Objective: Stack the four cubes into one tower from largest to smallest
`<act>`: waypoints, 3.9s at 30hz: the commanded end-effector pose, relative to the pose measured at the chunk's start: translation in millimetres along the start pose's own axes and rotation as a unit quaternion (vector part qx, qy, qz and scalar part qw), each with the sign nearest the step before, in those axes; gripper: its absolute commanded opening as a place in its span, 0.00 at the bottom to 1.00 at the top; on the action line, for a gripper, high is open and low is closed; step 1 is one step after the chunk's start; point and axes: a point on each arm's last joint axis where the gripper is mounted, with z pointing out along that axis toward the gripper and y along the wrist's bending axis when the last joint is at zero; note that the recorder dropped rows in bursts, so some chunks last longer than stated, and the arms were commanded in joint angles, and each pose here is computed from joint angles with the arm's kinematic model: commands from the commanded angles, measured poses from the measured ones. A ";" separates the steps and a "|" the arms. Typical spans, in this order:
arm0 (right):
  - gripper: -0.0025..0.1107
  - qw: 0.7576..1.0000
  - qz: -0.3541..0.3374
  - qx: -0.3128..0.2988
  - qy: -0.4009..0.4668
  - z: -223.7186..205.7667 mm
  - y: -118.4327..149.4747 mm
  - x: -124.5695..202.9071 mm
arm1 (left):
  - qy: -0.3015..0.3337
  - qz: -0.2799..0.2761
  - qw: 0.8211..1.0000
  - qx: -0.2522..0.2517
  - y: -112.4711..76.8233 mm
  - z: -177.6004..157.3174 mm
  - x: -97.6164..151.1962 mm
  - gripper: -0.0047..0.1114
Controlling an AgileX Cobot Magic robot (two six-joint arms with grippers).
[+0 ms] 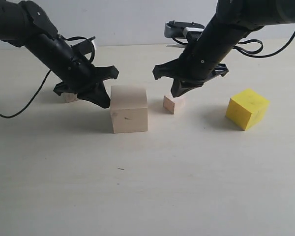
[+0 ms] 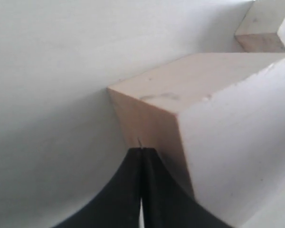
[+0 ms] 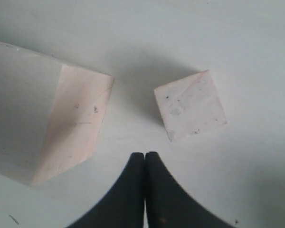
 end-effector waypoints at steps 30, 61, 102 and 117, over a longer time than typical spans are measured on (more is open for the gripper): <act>0.23 0.978 -0.089 0.189 0.023 -90.3 -47.5 9.5 | -0.058 0.041 0.990 -0.126 -29.8 -114.8 94.2 0.04; 0.72 0.982 -0.074 0.151 0.086 -55.6 -91.1 14.7 | -0.022 0.092 0.995 -0.038 -46.4 -111.8 111.9 0.04; 0.68 0.982 -0.051 0.077 0.165 -9.9 -134.6 21.3 | -0.019 0.100 0.994 -0.048 -44.6 -112.0 112.2 0.04; 0.02 0.981 -0.030 0.102 0.164 -39.1 -128.2 20.4 | -0.014 0.103 0.993 -0.052 -44.1 -112.6 113.4 0.04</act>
